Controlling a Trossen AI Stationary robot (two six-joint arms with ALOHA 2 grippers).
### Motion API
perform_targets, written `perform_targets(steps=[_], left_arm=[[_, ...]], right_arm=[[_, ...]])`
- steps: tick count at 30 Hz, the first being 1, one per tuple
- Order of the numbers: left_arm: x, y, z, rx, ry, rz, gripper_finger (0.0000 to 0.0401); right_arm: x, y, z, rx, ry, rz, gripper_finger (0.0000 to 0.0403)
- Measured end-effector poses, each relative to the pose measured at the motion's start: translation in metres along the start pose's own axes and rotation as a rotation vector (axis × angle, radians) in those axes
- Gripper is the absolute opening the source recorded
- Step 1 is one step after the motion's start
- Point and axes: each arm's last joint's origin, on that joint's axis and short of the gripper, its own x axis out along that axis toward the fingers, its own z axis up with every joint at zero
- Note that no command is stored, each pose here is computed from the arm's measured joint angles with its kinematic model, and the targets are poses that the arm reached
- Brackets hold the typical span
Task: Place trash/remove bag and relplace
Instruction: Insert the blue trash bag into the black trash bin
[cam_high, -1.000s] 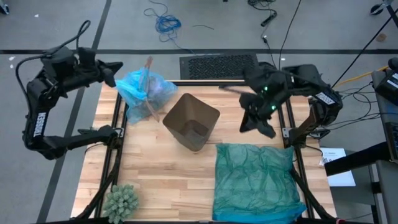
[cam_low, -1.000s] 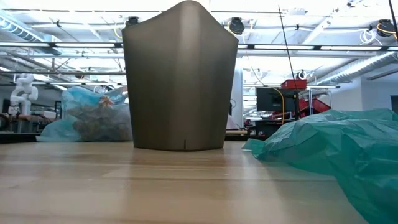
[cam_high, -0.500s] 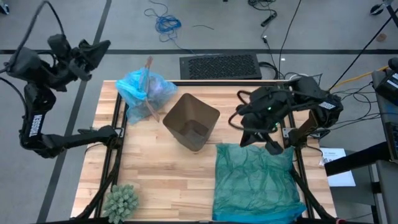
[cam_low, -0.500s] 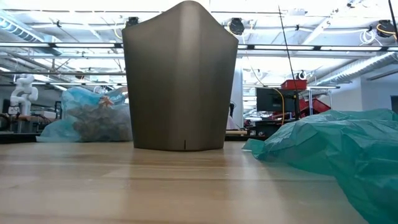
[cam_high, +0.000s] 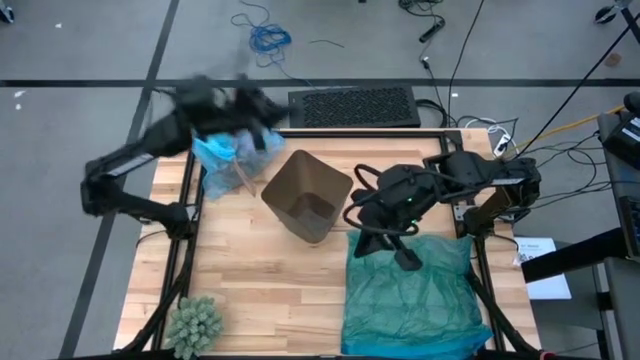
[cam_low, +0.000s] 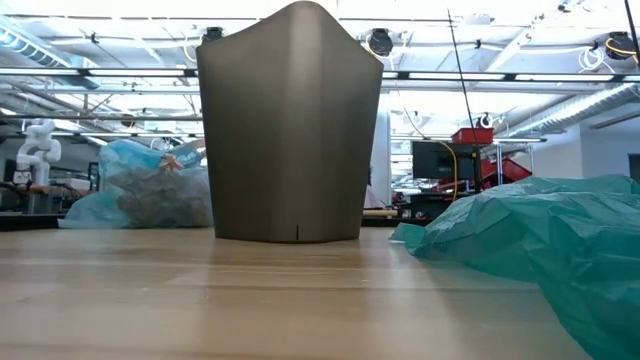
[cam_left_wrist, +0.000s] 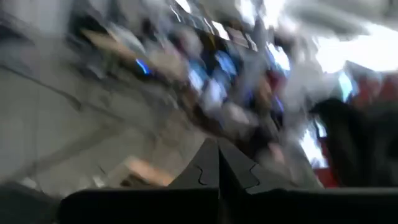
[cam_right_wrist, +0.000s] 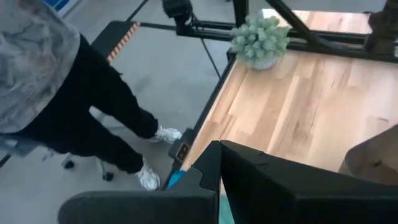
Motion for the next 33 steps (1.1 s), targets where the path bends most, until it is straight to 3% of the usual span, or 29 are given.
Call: perform_targets(steps=[4,11,21,27,33], left_arm=[[0.026,-0.017,-0.028,0.055,0.130,-0.070,0.0000],[0.014,-0.057,-0.072,0.101,0.458,-0.006,0.0000],[-0.050,-0.108,-0.093,0.032,0.553,0.106,0.0000],[-0.071,-0.126,-0.117,-0.032,0.618,0.162,0.0000],[-0.084,-0.140,-0.128,-0.059,0.598,0.199,0.0000]], right_arm=[[0.000,0.008,-0.002,0.057,0.003,-0.054,0.0000],[-0.014,0.036,-0.010,0.088,-0.015,-0.169,0.0000],[-0.020,0.041,-0.027,0.149,0.112,-0.260,0.0000],[-0.017,0.047,-0.036,0.161,0.189,-0.252,0.0000],[-0.002,0.059,-0.048,0.186,0.261,-0.233,0.0000]])
